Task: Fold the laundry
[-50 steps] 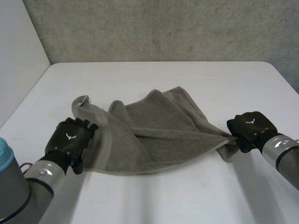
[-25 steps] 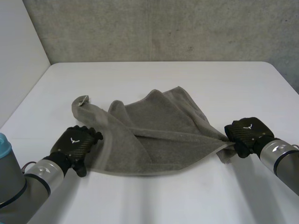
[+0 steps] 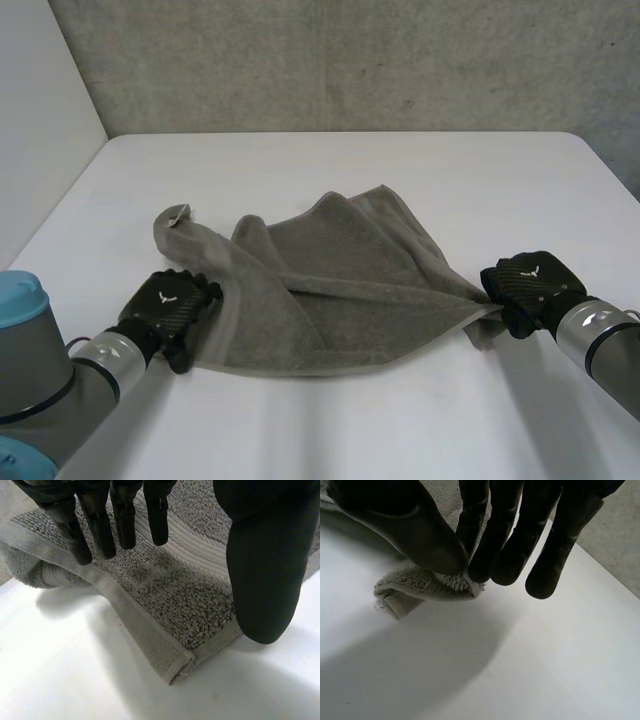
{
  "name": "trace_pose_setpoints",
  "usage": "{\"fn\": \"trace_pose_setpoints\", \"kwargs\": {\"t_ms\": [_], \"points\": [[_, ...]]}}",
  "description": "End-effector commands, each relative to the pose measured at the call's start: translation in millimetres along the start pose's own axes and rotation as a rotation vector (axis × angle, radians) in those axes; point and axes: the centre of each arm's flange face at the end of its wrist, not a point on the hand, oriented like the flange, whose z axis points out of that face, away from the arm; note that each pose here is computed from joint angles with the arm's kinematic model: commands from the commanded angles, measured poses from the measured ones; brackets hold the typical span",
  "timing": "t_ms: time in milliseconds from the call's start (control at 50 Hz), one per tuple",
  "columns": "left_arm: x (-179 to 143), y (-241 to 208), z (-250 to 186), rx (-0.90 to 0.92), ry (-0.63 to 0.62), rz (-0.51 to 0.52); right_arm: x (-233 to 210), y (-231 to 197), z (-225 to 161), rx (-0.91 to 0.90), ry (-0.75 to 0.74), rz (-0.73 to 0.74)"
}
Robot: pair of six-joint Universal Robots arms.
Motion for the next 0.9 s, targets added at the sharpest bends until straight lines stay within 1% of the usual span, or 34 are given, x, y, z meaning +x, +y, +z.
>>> {"fn": "trace_pose_setpoints", "kwargs": {"t_ms": [20,320,600,900], "points": [[-1,3,6,-0.009,0.006,0.046,0,0,0,0.000,0.000,0.000],[-13,-10,23,0.071,-0.046,0.080,-2,2,0,-0.005,-0.005,0.001],[-17,-14,32,0.118,-0.069,0.091,-3,3,0,-0.009,-0.010,0.000],[-6,-8,24,0.095,-0.030,0.085,-2,2,0,-0.004,-0.006,-0.003]]}}
